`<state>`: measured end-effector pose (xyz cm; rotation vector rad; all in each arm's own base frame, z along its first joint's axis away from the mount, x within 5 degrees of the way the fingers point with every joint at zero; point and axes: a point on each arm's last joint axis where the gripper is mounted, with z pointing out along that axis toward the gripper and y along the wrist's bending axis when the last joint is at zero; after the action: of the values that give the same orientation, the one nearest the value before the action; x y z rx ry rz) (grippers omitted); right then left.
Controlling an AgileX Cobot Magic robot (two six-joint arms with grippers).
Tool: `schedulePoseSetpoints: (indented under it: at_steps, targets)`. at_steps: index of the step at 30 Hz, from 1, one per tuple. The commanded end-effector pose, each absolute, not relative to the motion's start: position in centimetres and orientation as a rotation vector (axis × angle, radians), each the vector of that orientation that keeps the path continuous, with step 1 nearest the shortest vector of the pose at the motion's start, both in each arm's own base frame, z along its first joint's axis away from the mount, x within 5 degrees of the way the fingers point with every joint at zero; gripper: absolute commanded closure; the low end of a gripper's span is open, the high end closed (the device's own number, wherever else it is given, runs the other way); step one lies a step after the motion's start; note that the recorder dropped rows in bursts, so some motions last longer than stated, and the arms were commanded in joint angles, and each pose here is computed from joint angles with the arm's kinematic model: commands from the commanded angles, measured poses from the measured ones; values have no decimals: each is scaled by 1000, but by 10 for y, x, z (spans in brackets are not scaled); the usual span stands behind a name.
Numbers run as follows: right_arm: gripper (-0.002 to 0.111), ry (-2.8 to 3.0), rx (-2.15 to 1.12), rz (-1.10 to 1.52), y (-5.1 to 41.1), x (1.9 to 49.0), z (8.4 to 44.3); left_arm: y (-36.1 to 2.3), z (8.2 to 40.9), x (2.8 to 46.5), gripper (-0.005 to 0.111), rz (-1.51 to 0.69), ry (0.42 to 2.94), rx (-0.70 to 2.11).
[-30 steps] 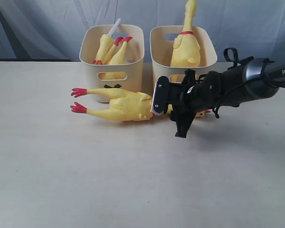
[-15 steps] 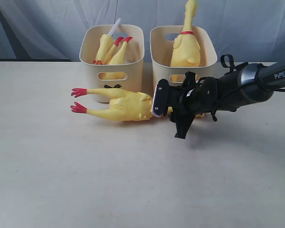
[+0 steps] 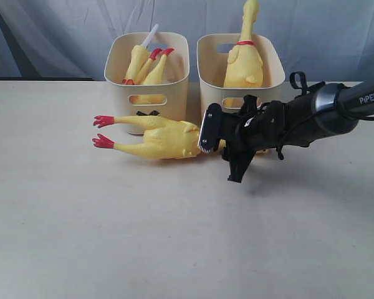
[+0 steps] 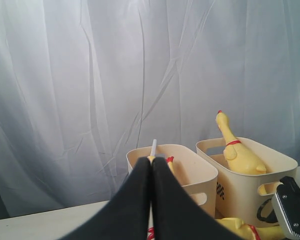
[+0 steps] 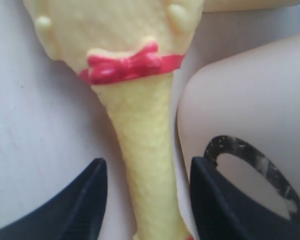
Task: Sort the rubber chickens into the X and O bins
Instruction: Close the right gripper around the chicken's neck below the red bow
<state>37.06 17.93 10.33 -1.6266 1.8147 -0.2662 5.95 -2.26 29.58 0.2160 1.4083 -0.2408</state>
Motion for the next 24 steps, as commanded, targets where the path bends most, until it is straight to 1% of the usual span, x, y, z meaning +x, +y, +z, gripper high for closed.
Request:
schedulePoseSetpoints:
  at_steps: [1,11,17,21,24]
  targets:
    - [60,1801,-1623,-263,186,368,104,-22,297,58,106,-239,1396,207]
    - [60,1802,-1558,-281,191,365,105,-21,297,58,106,-237,1395,204]
    - [60,1755,-1594,-384,179,355,100,-21,297,58,106,-237,1395,204]
    - [60,1785,-1477,-433,176,359,104,-21,297,58,106,-237,1395,204]
    - [60,1769,-1523,-438,176,358,102,-21,297,58,106,-237,1395,204]
